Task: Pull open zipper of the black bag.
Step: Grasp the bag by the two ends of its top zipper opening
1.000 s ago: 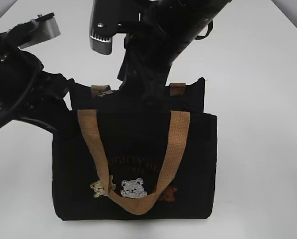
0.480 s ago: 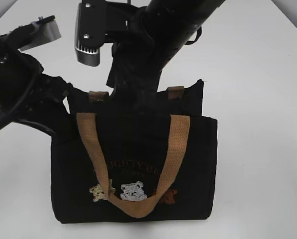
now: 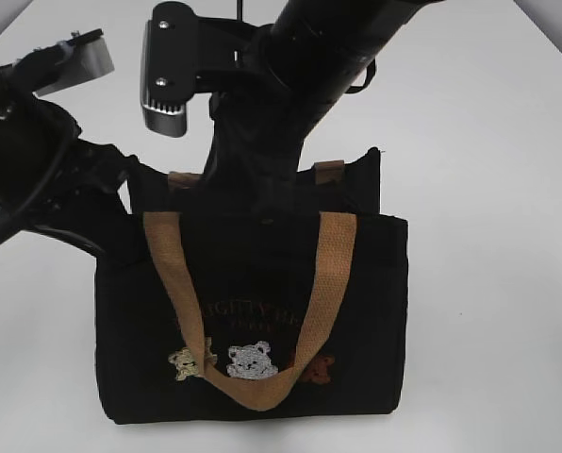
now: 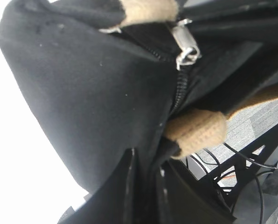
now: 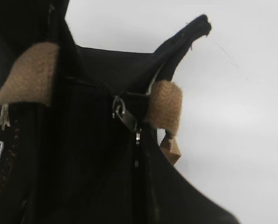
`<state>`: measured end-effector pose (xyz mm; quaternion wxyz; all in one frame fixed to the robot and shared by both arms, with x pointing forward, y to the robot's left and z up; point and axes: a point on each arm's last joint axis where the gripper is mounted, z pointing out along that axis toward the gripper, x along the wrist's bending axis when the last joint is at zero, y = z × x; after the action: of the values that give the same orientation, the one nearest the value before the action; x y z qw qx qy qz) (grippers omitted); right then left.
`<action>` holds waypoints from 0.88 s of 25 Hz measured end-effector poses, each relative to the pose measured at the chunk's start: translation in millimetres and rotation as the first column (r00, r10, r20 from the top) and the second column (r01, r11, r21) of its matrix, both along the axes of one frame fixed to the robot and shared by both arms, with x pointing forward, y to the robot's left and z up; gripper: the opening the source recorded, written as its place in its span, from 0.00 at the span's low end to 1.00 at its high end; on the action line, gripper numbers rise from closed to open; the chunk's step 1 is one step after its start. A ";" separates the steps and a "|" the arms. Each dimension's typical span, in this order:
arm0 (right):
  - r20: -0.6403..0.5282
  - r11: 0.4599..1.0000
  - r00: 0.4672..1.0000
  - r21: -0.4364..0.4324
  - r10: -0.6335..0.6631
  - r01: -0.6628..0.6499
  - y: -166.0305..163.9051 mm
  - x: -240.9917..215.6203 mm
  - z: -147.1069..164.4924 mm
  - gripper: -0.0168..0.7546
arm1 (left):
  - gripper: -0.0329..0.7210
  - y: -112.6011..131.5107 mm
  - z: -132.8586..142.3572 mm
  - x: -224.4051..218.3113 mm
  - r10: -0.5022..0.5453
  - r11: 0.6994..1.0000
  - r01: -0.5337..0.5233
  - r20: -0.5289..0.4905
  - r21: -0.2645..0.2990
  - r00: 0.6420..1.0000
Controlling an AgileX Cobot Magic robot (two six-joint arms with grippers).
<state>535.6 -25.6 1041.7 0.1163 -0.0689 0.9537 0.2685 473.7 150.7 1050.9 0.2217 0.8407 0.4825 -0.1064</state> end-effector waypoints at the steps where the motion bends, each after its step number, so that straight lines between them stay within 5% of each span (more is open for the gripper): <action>1: 0.001 1.000 1.000 0.001 0.000 0.000 -0.1 -0.1 0.4 0.02 | 0.09 0.0 0.0 0.0 0.000 1.000 0.000 0.000 0.000 1.000; 22: -0.024 0.996 0.996 0.034 -0.086 0.087 -21.7 -3.6 29.1 0.02 | 0.09 -1.2 1.0 0.5 0.009 1.000 -0.009 0.003 -0.017 1.000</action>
<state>532.0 -47.3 1070.8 0.1182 -0.0223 0.9523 0.2806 474.2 149.5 1051.9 0.2300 0.8367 0.4851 -0.1079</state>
